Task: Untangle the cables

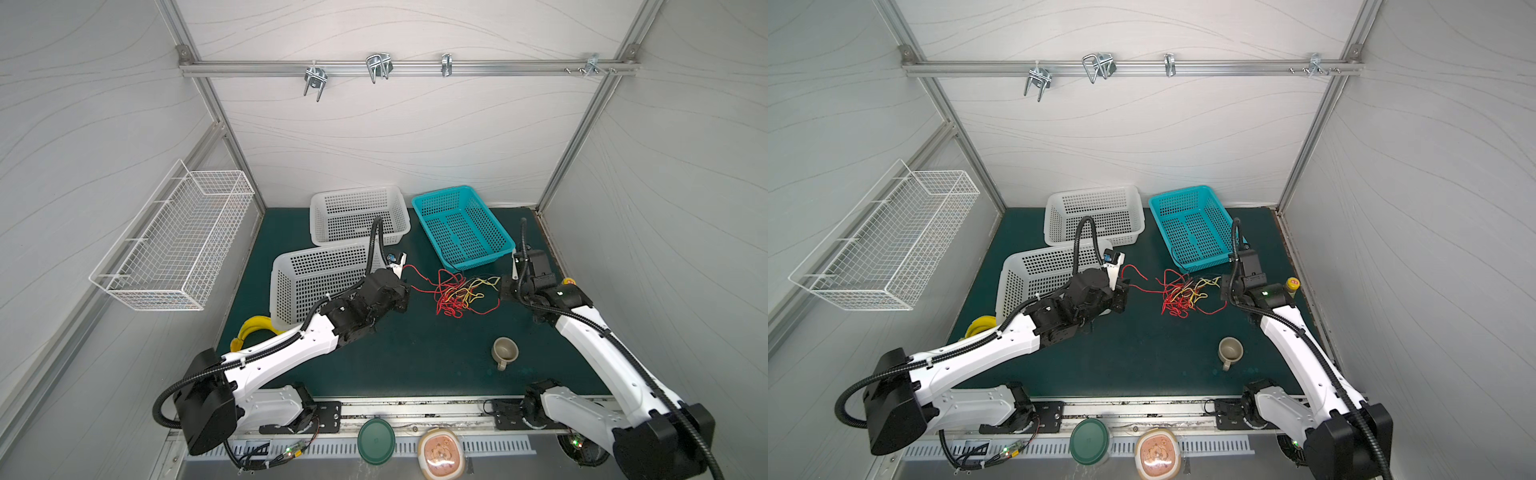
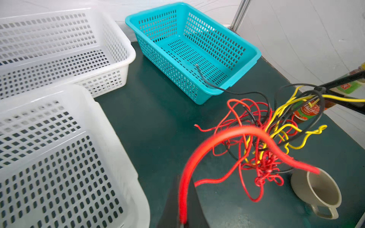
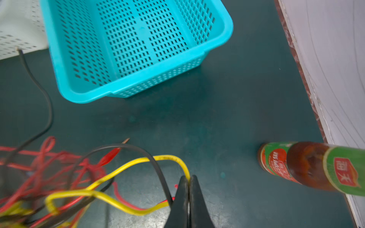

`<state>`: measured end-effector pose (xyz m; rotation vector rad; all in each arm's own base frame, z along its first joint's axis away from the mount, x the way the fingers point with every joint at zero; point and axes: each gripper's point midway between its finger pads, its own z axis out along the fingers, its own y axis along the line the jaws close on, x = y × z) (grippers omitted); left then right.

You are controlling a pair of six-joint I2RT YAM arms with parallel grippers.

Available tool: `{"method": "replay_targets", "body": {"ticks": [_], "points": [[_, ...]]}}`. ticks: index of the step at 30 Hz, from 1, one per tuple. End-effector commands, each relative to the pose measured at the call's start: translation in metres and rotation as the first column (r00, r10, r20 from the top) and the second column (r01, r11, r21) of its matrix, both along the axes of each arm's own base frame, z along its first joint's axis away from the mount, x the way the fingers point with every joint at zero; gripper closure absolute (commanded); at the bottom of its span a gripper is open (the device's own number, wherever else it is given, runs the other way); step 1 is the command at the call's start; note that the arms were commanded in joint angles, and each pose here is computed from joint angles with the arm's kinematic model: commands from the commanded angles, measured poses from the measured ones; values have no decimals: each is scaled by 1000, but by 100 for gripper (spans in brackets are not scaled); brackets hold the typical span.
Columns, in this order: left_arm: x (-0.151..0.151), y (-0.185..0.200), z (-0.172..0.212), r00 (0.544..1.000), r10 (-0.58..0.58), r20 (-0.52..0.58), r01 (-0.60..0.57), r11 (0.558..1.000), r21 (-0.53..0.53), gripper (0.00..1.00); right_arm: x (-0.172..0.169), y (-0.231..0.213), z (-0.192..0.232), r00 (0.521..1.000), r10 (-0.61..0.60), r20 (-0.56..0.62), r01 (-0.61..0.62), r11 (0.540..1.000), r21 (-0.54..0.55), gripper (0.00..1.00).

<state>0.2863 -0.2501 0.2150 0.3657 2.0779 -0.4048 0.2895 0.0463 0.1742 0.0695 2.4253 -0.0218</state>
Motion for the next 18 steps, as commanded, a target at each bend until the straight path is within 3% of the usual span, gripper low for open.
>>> {"method": "replay_targets", "body": {"ticks": [1,14,18], "points": [[6,33,14,994,104,42,-107,991,76,100,-5,-30,-6,994,-110,-21,109,993,-54,100],[2,56,20,988,144,61,-149,984,99,100,-6,-45,-6,982,-183,-34,182,982,-43,100],[0,42,20,995,84,53,-87,994,67,100,0,-14,2,998,-62,-4,62,993,98,100]]}}
